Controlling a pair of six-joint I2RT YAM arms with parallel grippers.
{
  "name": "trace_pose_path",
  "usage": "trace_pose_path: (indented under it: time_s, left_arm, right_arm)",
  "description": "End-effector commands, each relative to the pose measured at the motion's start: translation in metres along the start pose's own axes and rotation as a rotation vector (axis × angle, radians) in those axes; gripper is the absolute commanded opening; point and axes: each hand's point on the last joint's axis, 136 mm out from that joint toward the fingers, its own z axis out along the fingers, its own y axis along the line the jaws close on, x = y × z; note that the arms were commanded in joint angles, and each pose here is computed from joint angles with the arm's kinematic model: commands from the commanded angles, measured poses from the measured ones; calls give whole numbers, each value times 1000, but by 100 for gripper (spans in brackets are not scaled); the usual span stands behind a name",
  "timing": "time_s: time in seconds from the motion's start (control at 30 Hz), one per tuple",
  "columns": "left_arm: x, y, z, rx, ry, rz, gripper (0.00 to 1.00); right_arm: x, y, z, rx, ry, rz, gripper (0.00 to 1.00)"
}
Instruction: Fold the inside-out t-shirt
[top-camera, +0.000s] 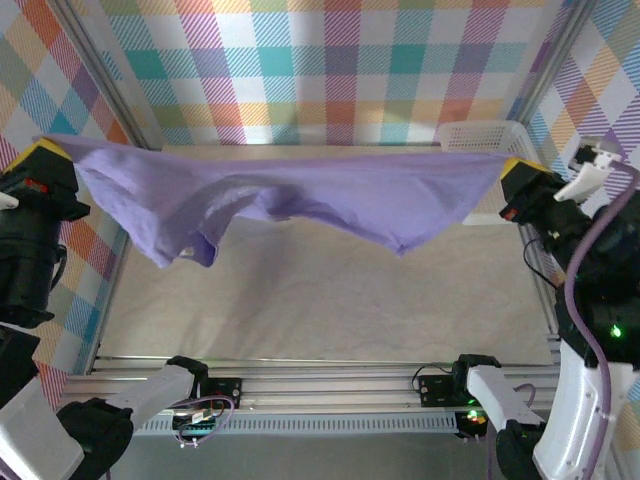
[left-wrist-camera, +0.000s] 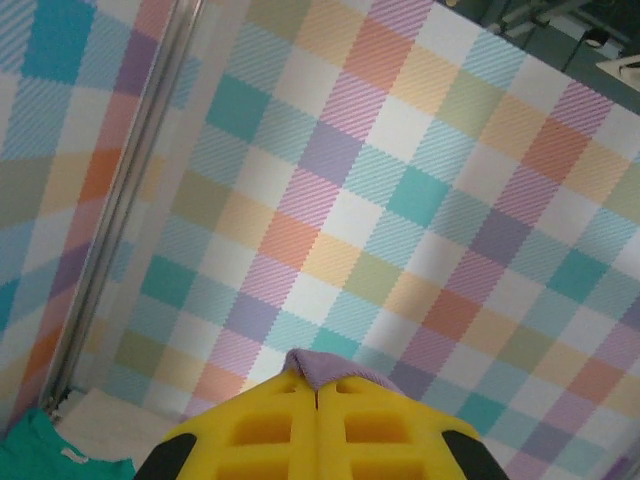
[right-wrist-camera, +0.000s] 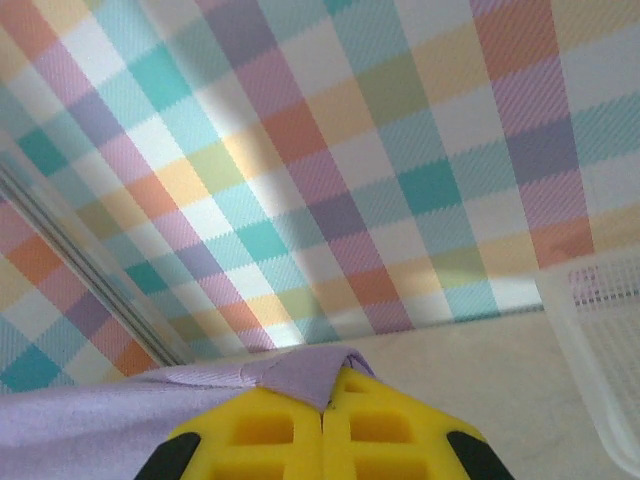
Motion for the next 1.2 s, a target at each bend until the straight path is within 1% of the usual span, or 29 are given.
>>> trace_pose_path:
  time_s: [0.0,0.07,0.13,0.23,0.33,0.43,0.53,0.63,0.73,0.9,0.97,1.07,1.17]
  left_arm:
    - [67,3,70,-114,213,152,0]
    - [85,1,97,-129,249,166,0]
    - [99,7,128,-154,279,147,0]
    - [110,19,168,-187,298,123,0]
    - [116,23,197,-195,314,121,0]
    - [112,26,211,-197,305,123,0]
    - [99,20,208,-168,275,120,0]
    - [80,12,188,-139,236,113,0]
    - [54,6,154,-113,179,106,0]
    - [4,-4,81,-58,40,82,0]
    - [-16,-9,45,-24,-23,67,0]
    - [-42,-16,-2,33,-117,48,0]
    - [-61,-21,-40,84,-196,29,0]
  right_arm:
    - [21,-23,19,74,94,10,0]
    - [25,-32,36,87,115,12,0]
    - [28,-45,60,104,129,13,0]
    - [33,-67,100,138,161,3,0]
    - [32,-80,128,155,173,-9,0]
    - [27,-82,142,148,183,-16,0]
    - [17,-70,140,108,178,-31,0]
    - [5,-56,125,83,160,-56,0]
    - [-6,-39,98,62,126,-81,0]
    - [-25,-10,40,39,37,-116,0]
    - [-32,3,13,27,-6,-126,0]
    - [-43,22,-25,8,-73,-141,0]
    - [-52,38,-57,-11,-130,-155,0]
